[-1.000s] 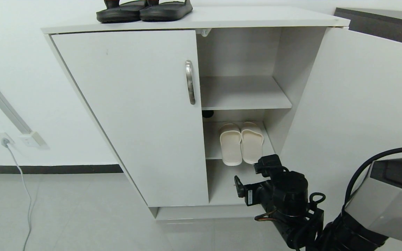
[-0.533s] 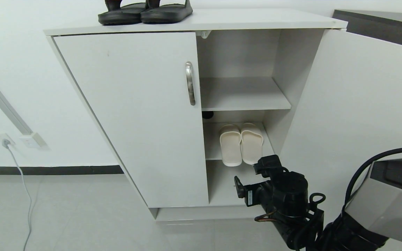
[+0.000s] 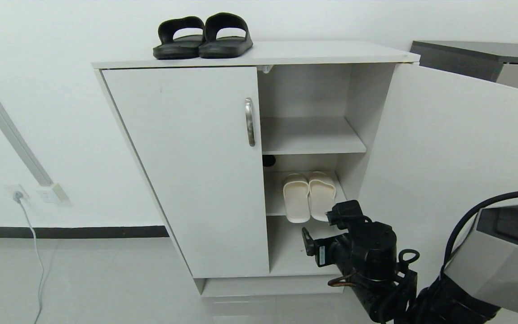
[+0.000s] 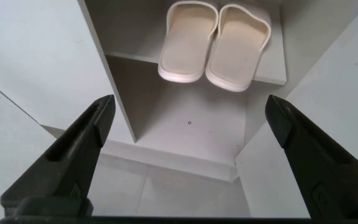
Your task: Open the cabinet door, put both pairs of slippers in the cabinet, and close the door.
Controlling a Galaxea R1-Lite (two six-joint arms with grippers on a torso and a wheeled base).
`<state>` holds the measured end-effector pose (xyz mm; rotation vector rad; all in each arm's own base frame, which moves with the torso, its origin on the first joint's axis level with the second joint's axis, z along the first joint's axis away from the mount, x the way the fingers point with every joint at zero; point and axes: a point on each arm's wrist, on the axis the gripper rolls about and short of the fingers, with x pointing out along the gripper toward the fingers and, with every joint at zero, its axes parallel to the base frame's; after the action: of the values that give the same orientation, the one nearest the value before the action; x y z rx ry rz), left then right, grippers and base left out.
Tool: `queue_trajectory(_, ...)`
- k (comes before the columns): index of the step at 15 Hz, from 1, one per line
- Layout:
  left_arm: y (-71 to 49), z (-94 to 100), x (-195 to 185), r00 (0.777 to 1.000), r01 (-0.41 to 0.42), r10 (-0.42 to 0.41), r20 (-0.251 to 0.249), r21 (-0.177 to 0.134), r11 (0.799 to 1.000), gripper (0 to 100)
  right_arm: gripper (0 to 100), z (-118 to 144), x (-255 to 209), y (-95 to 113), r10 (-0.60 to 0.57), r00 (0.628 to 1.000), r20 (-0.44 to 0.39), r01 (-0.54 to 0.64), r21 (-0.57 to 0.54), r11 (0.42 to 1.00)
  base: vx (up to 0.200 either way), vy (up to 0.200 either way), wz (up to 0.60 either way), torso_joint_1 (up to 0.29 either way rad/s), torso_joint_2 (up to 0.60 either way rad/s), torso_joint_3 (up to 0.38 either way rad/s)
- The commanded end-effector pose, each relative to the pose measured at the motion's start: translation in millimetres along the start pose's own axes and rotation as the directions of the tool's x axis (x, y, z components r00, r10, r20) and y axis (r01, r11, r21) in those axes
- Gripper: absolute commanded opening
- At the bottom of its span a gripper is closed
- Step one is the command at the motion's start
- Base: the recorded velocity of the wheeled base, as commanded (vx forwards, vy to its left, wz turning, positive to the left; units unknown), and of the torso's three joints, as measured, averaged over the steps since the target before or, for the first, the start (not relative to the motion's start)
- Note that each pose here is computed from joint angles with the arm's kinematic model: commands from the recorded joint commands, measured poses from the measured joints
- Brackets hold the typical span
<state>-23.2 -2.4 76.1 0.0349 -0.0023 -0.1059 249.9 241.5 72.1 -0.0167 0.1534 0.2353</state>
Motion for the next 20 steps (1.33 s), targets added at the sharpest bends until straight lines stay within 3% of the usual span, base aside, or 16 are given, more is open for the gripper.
queue_trajectory(1,0.0,-0.1,0.0,1.000,0.000,0.000,0.000,0.000,1.000,0,100,-2.0,0.5,0.5,0.000,1.000,-0.004,0.000,-0.003,1.000,0.000,0.000,0.00,0.000,0.00,0.000)
queue_trajectory(9,0.0,0.0,0.1,1.000,-0.002,0.002,-0.002,-0.003,1.000,0,100,-4.1,2.0,1.3,0.001,1.000,0.006,-0.001,0.003,1.000,0.000,0.000,0.00,0.000,0.00,0.000)
queue_trajectory(20,0.0,0.0,0.1,1.000,-0.002,0.002,-0.002,-0.003,1.000,0,100,-4.3,2.4,1.5,0.003,1.000,0.006,-0.003,0.003,1.000,0.000,0.200,0.00,0.003,0.00,0.002)
